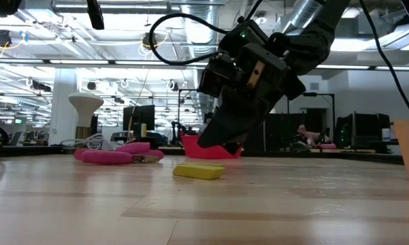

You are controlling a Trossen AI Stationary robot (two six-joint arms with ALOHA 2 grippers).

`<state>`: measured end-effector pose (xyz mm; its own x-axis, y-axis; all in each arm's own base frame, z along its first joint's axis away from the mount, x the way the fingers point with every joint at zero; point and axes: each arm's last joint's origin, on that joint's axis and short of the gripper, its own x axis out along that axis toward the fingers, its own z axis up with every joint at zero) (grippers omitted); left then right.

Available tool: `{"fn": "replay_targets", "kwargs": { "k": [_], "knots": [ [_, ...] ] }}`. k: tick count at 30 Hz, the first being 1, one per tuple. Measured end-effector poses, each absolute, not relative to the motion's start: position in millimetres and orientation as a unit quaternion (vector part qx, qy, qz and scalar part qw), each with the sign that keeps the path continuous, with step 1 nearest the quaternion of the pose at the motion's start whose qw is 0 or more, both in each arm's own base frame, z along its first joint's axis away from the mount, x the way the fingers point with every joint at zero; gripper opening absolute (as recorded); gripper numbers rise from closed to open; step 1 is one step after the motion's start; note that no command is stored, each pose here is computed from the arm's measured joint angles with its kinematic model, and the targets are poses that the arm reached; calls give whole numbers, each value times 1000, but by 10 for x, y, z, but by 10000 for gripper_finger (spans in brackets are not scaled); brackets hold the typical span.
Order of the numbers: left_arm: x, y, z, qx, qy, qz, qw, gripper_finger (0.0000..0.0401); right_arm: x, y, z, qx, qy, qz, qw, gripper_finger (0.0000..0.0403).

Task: Pick & Place School Supplies
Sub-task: Put the yellow eraser into the yellow bin

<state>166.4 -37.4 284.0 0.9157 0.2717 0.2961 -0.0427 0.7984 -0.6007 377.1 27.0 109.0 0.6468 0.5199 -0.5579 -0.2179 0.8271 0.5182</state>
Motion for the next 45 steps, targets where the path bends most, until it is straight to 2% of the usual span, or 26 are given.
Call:
{"fn": "replay_targets", "kwargs": {
  "k": [10,18,25,45],
  "knots": [
    [1666,-381,2839,-315,-185,70,928,1,3881,279,840,226,385,202,872,0],
    [1667,-388,2839,-315,-183,59,929,1,4003,198,908,228,387,193,872,0],
    [1669,-394,2840,-313,-181,48,931,1,3953,102,868,222,428,193,855,0],
    [1674,-403,2828,-310,-172,36,934,2,3863,-202,844,229,451,182,843,0]
  ]
}}
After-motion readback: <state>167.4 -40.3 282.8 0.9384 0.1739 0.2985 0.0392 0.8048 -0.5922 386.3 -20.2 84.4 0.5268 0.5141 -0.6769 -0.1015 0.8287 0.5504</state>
